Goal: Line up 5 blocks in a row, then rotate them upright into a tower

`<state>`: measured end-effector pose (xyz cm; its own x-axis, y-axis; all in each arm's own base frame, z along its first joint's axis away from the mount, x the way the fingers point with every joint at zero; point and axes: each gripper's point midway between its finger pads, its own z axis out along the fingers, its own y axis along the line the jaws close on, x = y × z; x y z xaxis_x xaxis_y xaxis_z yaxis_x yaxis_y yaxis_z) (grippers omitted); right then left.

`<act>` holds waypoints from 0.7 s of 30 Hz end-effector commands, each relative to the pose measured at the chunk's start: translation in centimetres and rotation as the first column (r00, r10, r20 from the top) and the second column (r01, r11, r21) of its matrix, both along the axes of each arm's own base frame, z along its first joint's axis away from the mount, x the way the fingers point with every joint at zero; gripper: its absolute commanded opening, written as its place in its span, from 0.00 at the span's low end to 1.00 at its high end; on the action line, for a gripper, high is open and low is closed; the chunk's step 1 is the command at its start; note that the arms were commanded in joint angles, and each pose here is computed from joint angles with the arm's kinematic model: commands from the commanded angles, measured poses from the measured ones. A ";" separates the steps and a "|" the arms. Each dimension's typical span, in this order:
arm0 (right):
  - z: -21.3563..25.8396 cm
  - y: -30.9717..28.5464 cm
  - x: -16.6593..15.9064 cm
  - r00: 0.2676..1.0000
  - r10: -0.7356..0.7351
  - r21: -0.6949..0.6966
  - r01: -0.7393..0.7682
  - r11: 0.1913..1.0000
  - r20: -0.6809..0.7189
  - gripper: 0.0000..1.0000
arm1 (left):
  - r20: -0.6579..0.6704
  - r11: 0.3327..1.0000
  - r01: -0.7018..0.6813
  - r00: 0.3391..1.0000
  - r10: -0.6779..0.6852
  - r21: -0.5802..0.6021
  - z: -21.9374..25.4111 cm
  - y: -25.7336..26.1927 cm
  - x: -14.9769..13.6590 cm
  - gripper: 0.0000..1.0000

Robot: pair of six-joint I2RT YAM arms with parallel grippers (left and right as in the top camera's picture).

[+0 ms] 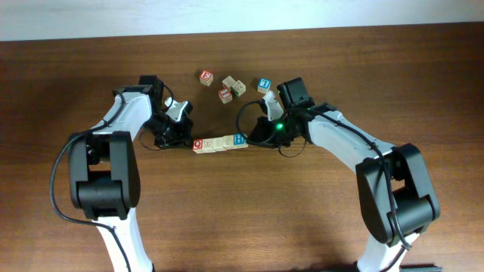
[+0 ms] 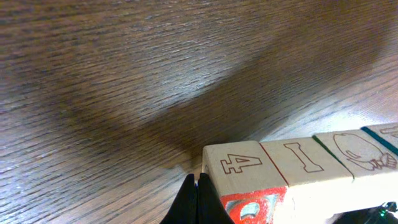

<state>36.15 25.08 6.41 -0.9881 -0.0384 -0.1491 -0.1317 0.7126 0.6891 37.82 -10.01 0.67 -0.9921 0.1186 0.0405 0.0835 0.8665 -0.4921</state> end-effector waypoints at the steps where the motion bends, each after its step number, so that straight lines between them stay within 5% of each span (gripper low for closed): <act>1: 3.2 3.8 -1.2 0.992 0.110 0.086 -0.115 0.990 0.054 0.05 | -0.012 0.992 0.030 0.999 -0.031 -0.123 0.6 -2.7 -0.6 0.00; 21: 3.5 6.6 -2.6 0.986 0.148 0.016 -0.149 0.989 0.074 0.04 | -0.013 0.992 0.030 0.999 -0.031 -0.123 0.6 -2.7 -0.6 0.00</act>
